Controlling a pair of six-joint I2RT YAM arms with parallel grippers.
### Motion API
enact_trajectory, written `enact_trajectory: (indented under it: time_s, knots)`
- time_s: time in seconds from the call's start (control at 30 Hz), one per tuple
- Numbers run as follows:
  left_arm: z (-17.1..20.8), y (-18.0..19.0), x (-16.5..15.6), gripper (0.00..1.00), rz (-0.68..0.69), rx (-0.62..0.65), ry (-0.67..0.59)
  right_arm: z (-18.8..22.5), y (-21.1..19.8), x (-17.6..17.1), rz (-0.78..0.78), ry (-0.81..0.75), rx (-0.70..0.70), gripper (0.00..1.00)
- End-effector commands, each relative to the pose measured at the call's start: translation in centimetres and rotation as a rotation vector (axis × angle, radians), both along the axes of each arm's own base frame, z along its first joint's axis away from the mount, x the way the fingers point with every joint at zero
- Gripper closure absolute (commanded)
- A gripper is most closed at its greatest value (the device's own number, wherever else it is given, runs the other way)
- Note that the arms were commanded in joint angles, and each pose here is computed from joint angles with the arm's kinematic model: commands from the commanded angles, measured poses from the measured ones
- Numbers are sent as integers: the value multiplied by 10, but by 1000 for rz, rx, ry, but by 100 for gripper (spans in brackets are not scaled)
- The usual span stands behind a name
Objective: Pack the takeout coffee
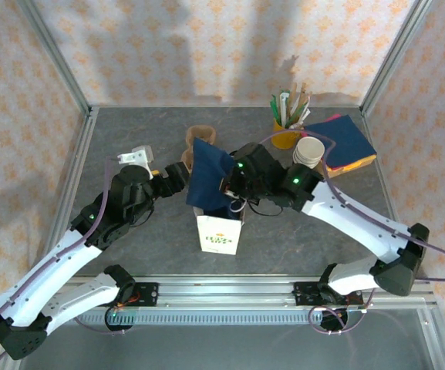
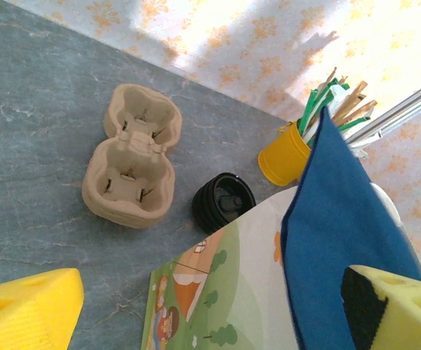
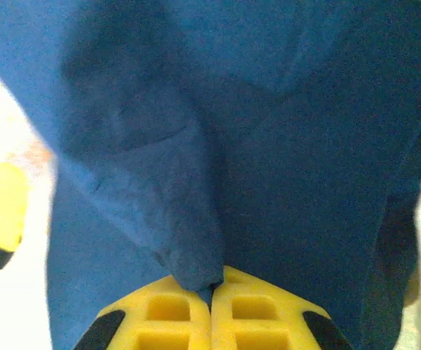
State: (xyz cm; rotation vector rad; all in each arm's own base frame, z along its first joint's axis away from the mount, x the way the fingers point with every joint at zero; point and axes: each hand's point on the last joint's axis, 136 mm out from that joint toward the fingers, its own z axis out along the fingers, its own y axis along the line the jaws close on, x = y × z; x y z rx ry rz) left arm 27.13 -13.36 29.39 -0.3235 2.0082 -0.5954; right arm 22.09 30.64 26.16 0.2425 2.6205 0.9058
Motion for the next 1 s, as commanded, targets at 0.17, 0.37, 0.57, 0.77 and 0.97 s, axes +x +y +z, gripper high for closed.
enact_trajectory:
  time_s: [0.17, 0.37, 0.57, 0.77, 0.97]
  knots:
    - [-5, 7, 0, 7, 32, 6, -4, -44, -21, -7, 18, 50, -336, 100]
    - [-7, 8, 2, 7, 35, 16, -4, -58, -24, -10, 41, 87, -453, 100]
    - [-11, 7, 2, 7, 35, 25, 3, -65, -21, -11, 58, 98, -499, 100]
    - [-16, 8, 3, 7, 38, 32, 10, -69, -19, -9, 72, 98, -520, 91]
    - [-15, 7, 3, 7, 32, 32, 7, -40, -12, 4, 46, 24, -488, 76]
